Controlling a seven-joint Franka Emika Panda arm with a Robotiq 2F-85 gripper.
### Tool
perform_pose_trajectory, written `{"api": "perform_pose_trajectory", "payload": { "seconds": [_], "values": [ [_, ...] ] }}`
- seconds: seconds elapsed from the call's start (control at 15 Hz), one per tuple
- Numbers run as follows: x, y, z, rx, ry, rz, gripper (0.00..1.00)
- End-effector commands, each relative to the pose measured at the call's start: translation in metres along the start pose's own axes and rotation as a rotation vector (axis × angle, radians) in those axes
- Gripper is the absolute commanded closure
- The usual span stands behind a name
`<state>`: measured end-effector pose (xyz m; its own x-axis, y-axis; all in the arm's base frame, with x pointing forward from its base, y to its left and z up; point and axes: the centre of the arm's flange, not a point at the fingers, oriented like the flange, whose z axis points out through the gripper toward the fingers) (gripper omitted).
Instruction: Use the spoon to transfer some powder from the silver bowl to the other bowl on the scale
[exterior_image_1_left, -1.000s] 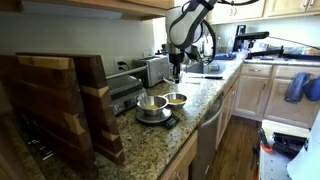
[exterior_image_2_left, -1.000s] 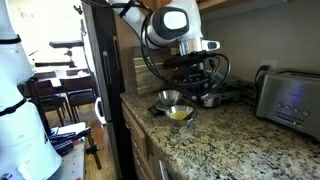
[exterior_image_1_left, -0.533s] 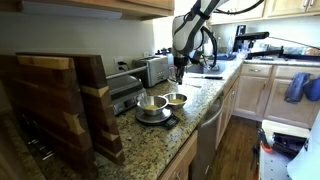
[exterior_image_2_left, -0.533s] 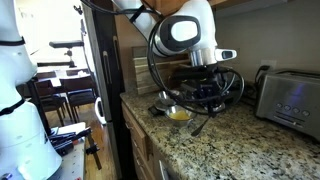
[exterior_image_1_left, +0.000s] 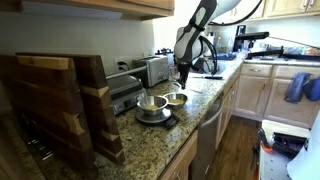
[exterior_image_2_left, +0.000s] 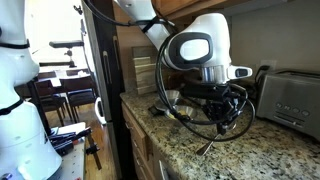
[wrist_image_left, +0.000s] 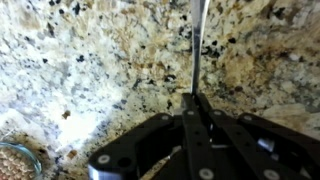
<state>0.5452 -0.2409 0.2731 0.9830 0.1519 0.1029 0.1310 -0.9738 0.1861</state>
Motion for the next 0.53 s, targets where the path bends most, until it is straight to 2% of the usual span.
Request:
{"api": "perform_pose_trajectory", "payload": {
  "seconds": [0.0,0.47],
  "values": [
    [0.0,0.013,0.008,0.008,0.027,0.027,0.97],
    [0.001,0.018,0.022,0.029,0.01,0.061,0.97]
  ]
}}
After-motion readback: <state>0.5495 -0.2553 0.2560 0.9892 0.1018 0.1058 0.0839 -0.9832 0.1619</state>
